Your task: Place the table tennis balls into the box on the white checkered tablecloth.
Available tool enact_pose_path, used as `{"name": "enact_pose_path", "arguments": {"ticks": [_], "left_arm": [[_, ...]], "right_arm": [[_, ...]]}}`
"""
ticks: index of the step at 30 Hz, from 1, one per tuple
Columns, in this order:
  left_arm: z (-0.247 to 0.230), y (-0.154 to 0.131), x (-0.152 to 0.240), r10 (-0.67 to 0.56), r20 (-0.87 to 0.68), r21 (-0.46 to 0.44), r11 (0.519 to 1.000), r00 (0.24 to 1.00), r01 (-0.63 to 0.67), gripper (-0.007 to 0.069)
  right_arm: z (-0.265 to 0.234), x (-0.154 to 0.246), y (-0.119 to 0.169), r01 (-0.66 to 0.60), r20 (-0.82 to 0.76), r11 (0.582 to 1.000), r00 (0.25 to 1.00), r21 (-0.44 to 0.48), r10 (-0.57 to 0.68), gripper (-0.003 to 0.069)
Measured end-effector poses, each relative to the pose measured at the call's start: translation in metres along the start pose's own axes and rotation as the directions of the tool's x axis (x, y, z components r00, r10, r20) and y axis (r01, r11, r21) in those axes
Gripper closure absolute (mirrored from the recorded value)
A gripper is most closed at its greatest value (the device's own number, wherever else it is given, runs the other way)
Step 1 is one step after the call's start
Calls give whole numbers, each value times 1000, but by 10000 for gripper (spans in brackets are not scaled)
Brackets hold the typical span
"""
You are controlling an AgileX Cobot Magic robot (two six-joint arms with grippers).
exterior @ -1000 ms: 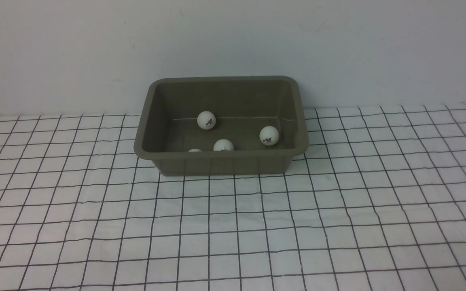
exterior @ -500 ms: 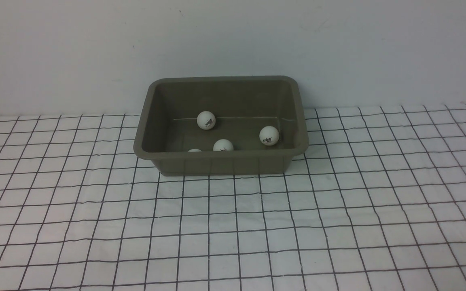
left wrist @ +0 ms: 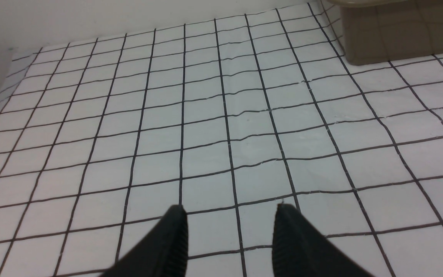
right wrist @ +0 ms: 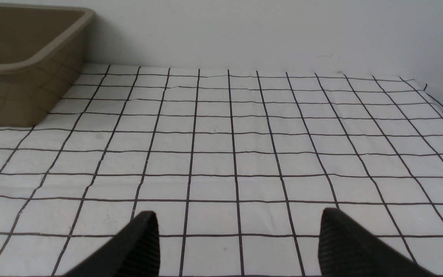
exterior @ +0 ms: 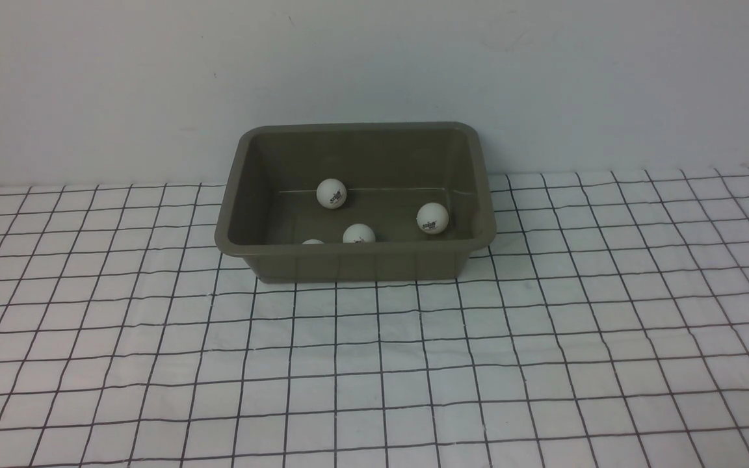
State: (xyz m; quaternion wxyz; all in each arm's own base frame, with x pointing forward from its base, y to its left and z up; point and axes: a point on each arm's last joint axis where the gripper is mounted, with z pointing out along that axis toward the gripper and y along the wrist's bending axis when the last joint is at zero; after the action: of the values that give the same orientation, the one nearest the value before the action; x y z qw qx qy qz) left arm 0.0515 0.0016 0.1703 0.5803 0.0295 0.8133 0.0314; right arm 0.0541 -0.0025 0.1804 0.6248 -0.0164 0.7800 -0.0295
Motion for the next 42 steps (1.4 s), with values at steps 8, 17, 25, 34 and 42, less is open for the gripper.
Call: {"name": "enact_pose_path", "arguments": {"ticks": [8, 17, 25, 34, 42], "left_arm": [[0, 0, 0, 0, 0, 0, 1000, 1000, 0, 347], [0, 0, 0, 0, 0, 0, 1000, 1000, 0, 347], [0, 0, 0, 0, 0, 0, 1000, 1000, 0, 347], [0, 0, 0, 0, 0, 0, 1000, 1000, 0, 347], [0, 0, 0, 0, 0, 0, 1000, 1000, 0, 347]], "right_arm": [[0, 0, 0, 0, 0, 1000, 1000, 0, 0, 156], [0, 0, 0, -28, 0, 1000, 1000, 0, 28, 156], [0, 0, 0, -42, 0, 999, 999, 0, 42, 156], [0, 0, 0, -46, 0, 999, 999, 0, 46, 156], [0, 0, 0, -46, 0, 999, 999, 0, 46, 156]]}}
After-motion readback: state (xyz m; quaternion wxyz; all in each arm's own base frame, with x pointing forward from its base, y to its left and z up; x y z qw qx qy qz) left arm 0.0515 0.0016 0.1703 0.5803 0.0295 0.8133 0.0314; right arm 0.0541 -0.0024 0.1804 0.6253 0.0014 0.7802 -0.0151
